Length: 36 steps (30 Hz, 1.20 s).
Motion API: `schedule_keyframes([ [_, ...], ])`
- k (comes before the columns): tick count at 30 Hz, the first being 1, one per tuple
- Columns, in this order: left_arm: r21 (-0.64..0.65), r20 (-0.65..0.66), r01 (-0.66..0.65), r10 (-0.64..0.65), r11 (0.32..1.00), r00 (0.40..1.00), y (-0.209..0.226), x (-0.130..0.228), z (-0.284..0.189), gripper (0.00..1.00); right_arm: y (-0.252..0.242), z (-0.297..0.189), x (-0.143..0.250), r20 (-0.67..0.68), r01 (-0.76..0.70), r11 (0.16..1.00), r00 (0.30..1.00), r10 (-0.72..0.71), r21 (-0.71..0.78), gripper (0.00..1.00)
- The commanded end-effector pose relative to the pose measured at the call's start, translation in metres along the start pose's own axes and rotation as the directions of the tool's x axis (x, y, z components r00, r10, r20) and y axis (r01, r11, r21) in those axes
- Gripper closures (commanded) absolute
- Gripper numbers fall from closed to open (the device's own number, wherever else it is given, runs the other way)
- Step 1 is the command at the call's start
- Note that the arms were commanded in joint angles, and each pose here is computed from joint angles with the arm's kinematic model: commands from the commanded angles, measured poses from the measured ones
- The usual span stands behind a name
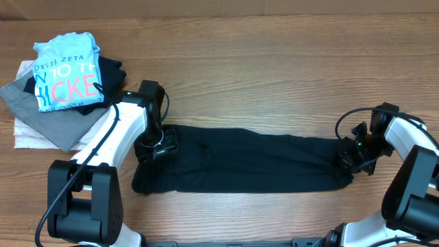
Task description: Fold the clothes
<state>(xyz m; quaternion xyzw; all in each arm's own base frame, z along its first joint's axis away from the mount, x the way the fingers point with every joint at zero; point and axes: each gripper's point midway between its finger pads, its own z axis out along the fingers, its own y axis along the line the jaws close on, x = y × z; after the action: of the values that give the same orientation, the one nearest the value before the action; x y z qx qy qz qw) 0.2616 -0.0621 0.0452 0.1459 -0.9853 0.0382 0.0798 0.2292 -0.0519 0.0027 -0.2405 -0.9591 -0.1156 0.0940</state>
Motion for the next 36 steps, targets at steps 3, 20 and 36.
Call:
schedule_keyframes([
  [3,0.06,0.05,-0.023,0.02,0.998,0.999,-0.013,-0.011,-0.012,0.35,0.003,-0.015,-0.022,0.051,-0.012,1.0,0.999,0.011,0.028,0.96],
  [20,0.118,0.128,0.025,-0.04,0.993,0.991,-0.009,-0.042,-0.05,0.33,0.011,-0.116,-0.06,0.22,-0.062,0.974,0.975,0.013,0.216,0.96],
  [36,0.128,0.11,0.025,-0.04,0.991,0.993,-0.01,-0.038,-0.049,0.31,0.139,-0.072,-0.002,0.142,0.227,0.931,0.951,-0.276,0.287,0.96],
])
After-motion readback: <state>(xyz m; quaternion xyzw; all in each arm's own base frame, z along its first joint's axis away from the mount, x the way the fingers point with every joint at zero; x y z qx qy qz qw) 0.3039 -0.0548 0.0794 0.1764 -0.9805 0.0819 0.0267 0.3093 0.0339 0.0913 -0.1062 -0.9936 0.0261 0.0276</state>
